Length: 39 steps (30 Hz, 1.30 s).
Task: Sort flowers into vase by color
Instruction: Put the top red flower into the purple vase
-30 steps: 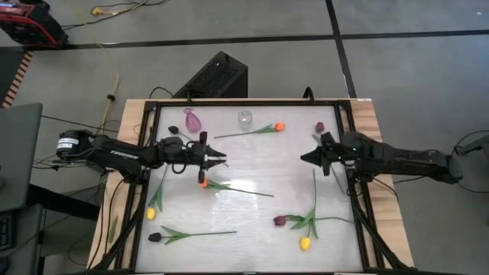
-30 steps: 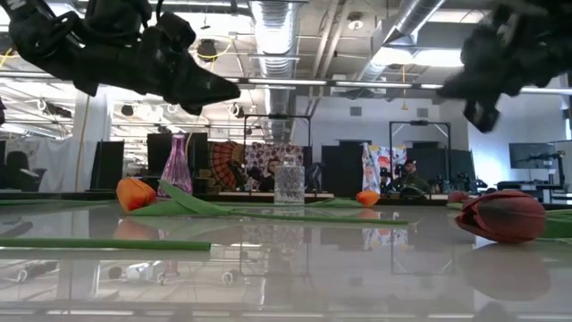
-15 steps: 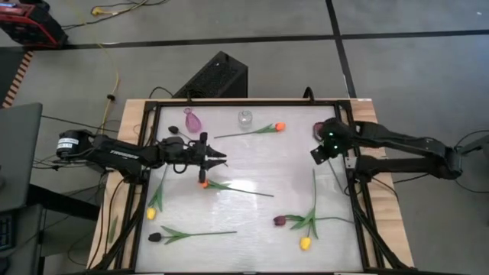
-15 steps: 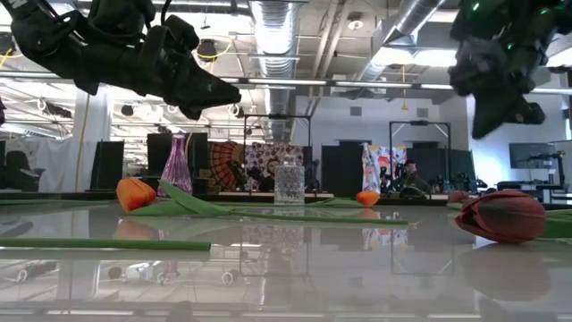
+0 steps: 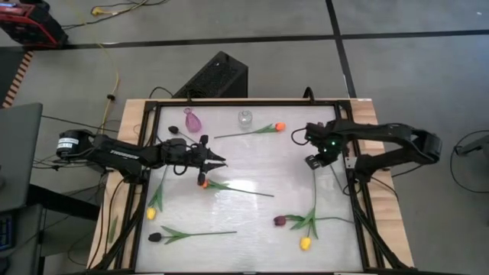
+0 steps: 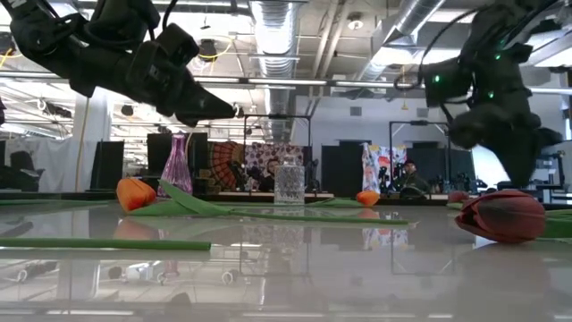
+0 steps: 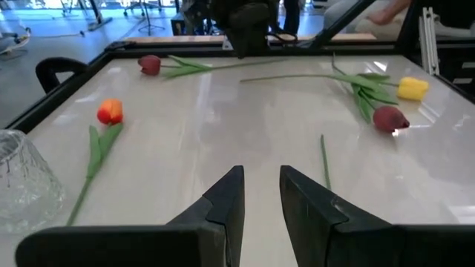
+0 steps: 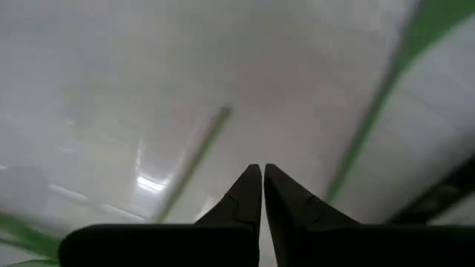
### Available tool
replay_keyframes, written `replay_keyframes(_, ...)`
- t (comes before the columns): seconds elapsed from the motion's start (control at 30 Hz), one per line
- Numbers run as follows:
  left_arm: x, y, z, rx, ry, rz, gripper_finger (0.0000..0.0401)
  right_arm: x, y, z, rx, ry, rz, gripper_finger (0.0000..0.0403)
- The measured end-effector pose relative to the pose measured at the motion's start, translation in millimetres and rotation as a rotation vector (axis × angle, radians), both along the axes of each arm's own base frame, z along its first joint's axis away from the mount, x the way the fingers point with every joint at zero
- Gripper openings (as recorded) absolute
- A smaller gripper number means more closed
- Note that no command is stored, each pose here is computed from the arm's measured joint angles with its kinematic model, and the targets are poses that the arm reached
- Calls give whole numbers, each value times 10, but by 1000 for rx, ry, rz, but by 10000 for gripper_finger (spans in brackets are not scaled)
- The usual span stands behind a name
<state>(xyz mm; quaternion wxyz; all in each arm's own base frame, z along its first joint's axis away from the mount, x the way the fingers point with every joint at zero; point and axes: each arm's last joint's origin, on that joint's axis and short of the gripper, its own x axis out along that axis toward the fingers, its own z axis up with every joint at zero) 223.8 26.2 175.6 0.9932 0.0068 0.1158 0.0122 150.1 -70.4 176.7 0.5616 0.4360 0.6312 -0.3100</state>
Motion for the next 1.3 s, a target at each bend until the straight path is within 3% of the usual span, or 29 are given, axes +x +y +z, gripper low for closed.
replay_keyframes(0.37, -2, 1, -8, -4, 7, 5, 75, -75, -225, -185, -3, 177, -10, 95)
replay_keyframes(0.8, -3, 2, -8, 0, 7, 7, 75, -51, -431, -455, 40, 237, 48, 119)
replay_keyframes(1.13, -4, 1, -15, -3, 14, 7, 75, -33, -449, -507, 45, 235, 84, 114)
replay_keyframes(1.3, -4, 1, -15, -11, 14, 9, 75, -30, -457, -514, 49, 219, 75, 67)
